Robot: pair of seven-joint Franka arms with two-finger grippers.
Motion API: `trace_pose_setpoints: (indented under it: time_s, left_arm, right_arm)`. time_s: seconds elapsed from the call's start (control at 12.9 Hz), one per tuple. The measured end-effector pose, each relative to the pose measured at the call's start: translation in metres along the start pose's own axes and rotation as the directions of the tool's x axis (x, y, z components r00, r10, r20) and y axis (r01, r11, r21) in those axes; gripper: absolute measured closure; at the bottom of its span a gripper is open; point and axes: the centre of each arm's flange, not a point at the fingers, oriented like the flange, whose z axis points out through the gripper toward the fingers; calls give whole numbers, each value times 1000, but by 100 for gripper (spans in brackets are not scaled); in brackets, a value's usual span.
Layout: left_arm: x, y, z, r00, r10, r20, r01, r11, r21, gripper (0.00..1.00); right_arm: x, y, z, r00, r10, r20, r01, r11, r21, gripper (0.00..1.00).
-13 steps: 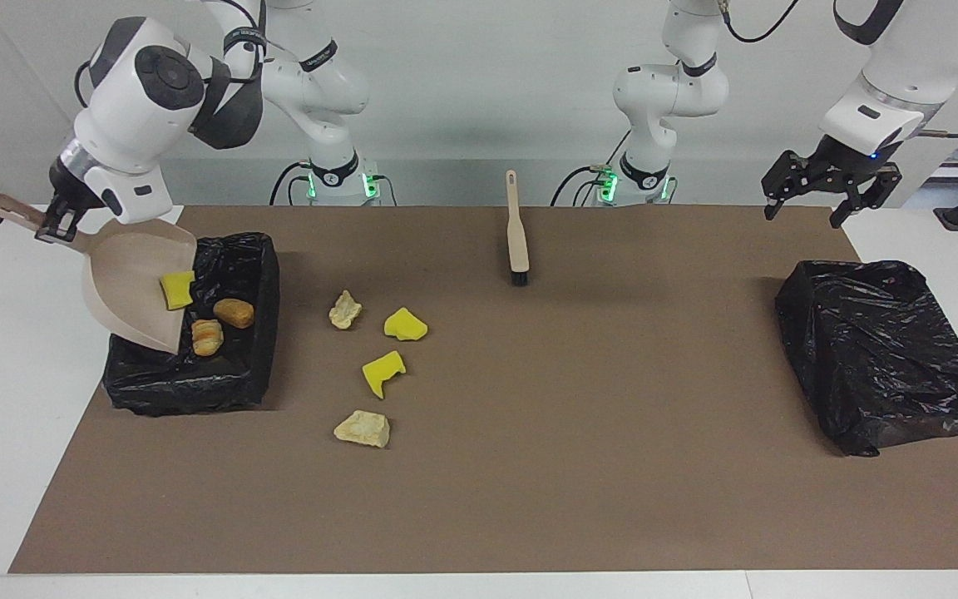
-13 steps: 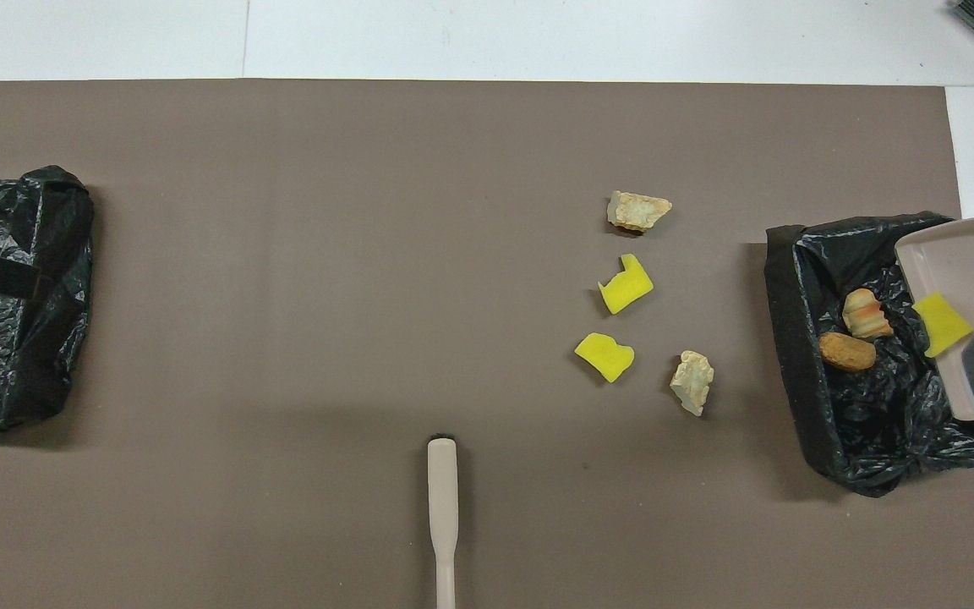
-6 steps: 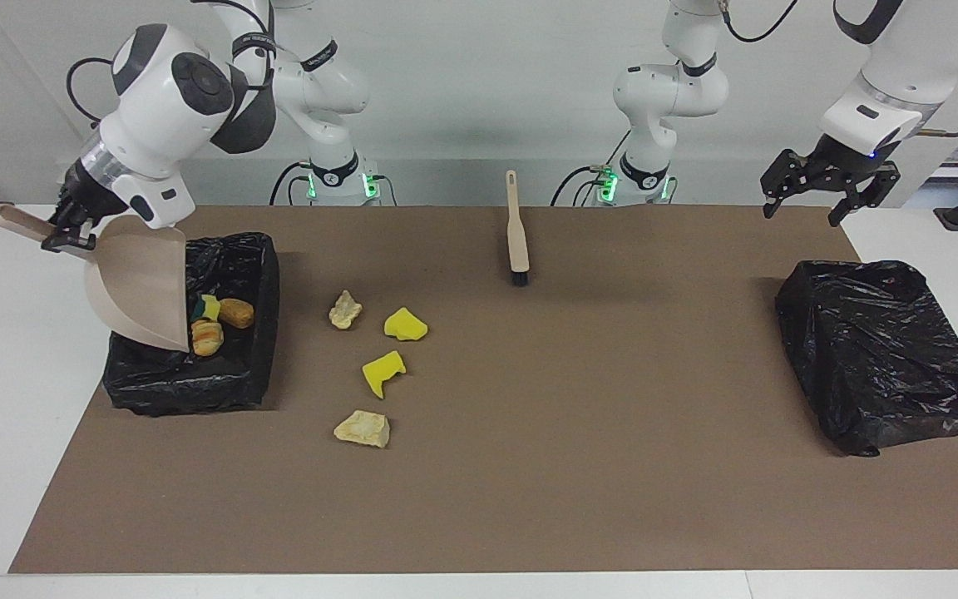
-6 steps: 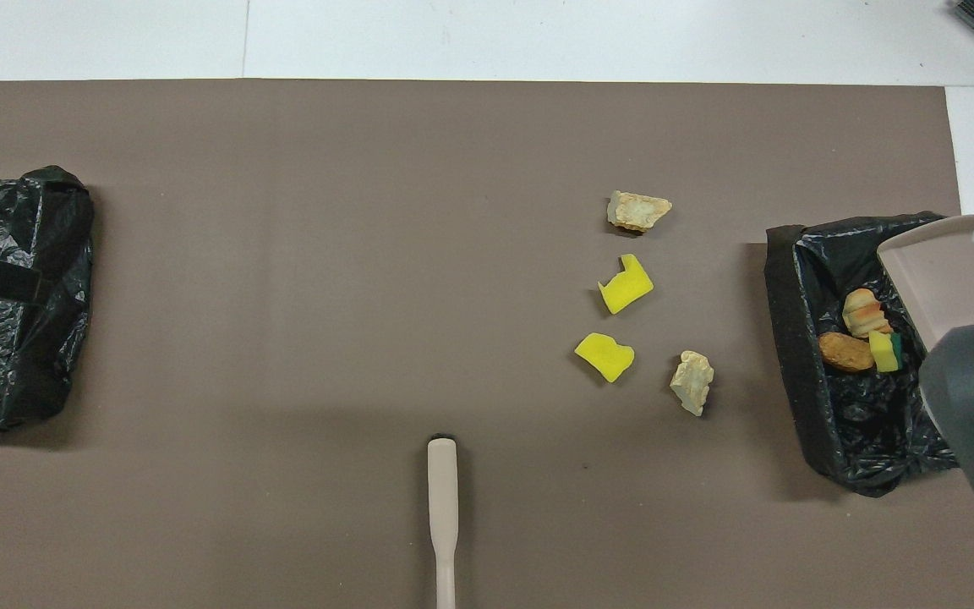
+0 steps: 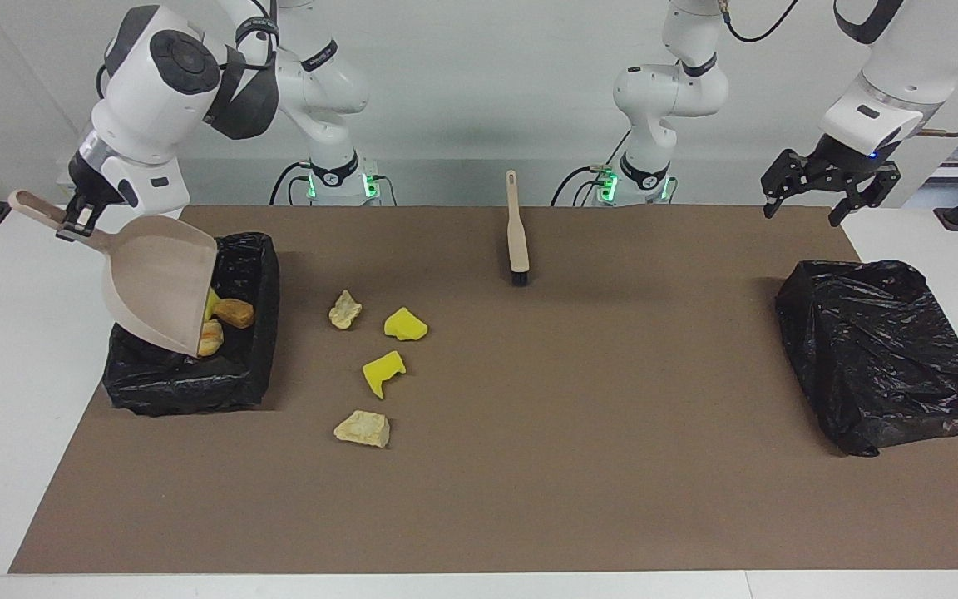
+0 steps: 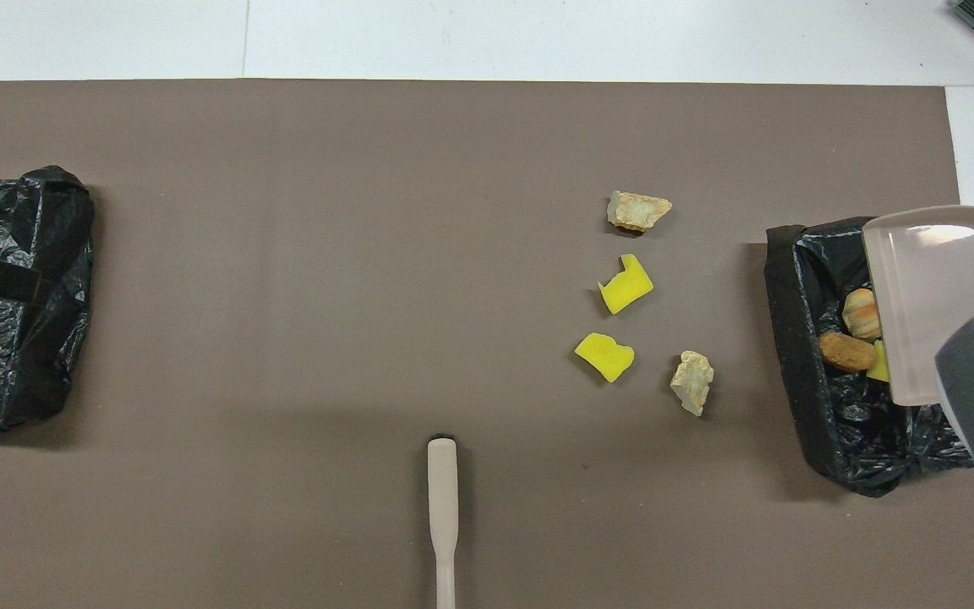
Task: Sweep and dump trash in bin
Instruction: 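Bring the empty dustpan back to the table center with the right gripper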
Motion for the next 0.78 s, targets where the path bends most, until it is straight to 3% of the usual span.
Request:
trace_pose_setpoints:
  time_s: [0.23,0.47,0.78]
  left_arm:
    - [0,0,0,1000,0,0,0,1000,0,0]
    - [0,0,0,1000,0,0,0,1000,0,0]
    - [0,0,0,1000,0,0,0,1000,0,0]
  right_arm:
    - [48,-5,-26,967,214,-139,-206,976,67,67]
    - [117,-11,-63,866,449,-222,-417,891,177,67]
    - [237,-12,-99,707,669,-229,-583,735,347,67]
